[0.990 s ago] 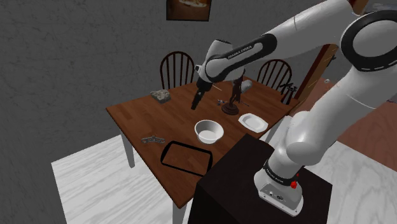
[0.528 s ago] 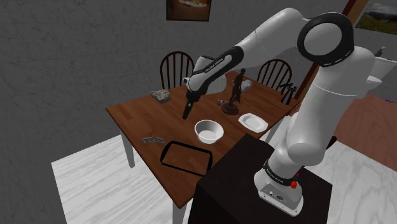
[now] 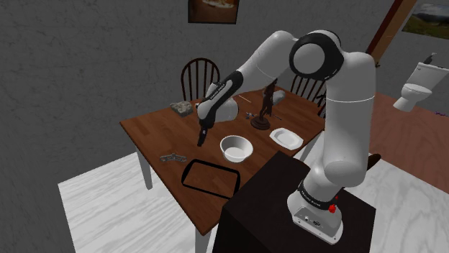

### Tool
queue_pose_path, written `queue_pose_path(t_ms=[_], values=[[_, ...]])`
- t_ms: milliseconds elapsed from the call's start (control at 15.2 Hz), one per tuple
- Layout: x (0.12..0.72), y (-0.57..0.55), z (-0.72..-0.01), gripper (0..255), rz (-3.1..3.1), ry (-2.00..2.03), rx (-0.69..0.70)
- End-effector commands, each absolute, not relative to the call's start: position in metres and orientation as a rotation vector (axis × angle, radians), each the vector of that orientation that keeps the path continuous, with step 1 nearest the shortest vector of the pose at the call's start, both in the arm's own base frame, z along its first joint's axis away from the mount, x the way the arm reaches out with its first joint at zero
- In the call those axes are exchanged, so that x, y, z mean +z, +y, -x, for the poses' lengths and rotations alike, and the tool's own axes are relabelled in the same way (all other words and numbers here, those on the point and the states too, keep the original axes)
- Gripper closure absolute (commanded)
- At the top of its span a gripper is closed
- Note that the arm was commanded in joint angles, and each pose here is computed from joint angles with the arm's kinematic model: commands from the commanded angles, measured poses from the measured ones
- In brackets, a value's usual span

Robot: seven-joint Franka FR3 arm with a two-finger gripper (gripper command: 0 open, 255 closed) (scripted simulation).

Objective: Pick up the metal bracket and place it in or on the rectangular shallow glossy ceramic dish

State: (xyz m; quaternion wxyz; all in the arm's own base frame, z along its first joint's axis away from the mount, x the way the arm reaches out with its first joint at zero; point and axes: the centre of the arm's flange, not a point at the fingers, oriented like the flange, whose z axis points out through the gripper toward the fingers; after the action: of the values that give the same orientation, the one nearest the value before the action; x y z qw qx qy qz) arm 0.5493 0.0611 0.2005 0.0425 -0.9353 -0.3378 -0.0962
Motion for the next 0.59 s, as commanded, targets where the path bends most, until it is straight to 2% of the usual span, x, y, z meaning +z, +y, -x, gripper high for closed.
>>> queue_pose_path(t_ms=[0, 198, 528], values=[[0.178, 0.068, -0.562, 0, 2.847, -1.08, -0.29], [0.143, 0.078, -0.578, 0, 2.824, -1.147, -0.284], [0.119, 0.082, -0.583, 0, 2.822, -1.153, -0.283]])
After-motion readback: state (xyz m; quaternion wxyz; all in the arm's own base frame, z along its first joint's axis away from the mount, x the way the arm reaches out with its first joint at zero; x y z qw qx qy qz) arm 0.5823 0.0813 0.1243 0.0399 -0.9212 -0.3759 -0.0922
